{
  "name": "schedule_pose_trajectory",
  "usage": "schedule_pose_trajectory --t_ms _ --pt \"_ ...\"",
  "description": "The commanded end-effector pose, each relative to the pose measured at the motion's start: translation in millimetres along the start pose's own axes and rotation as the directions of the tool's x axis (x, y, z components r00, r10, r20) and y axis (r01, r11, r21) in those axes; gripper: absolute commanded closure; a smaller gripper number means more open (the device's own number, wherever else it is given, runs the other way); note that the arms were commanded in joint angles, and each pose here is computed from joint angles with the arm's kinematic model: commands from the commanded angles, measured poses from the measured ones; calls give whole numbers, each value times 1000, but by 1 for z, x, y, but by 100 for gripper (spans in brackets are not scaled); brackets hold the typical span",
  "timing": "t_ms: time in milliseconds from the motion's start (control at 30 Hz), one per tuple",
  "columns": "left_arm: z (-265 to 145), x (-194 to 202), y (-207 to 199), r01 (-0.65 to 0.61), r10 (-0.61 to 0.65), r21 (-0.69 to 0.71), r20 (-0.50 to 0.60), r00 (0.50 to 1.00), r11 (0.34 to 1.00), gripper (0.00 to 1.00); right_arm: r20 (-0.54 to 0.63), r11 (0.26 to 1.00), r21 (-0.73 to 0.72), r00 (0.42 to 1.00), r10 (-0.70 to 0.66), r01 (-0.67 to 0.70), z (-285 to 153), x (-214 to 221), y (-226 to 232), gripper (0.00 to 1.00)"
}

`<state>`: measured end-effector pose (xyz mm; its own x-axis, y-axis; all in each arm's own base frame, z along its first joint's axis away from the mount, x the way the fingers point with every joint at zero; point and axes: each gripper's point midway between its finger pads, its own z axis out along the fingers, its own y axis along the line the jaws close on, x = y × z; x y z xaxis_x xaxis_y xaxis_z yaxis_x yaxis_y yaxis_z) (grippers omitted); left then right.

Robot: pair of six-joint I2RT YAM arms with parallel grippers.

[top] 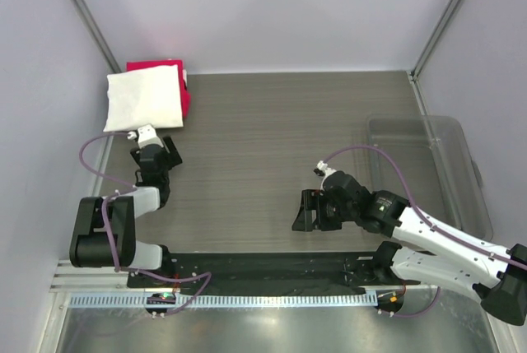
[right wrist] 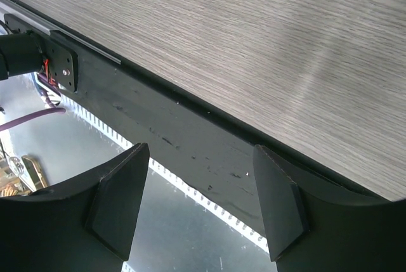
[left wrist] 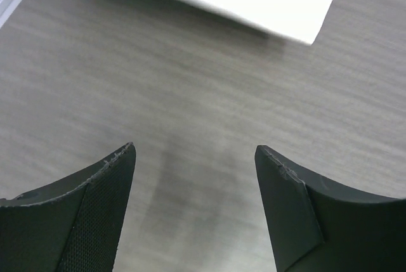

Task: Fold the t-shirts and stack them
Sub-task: Reset both grippers

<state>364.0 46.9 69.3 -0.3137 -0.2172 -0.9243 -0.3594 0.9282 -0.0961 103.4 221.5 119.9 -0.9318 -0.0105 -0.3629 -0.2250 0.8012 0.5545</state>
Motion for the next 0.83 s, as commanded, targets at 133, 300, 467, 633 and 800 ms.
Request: schedule_pose_trajectory --t_ms 133,300,467,633,800 --pt "5 -20 -32 -102 85 129 130 988 986 26 43 999 -12 999 -34 35 -1 -8 3 27" --pt "-5 -17 -37 -132 99 146 212 972 981 1 67 999 -15 996 -50 51 0 -12 3 27" --pt "-5 -20 -37 -129 93 142 238 967 981 0 116 998 -57 993 -35 41 -5 -22 15 26" --pt "-4 -21 -39 -142 106 140 240 965 980 0 173 996 -80 984 -31 45 -14 -31 20 26" --pt "-4 -20 -39 -141 105 140 237 966 980 0 254 993 -96 966 -39 66 -22 -46 26 25"
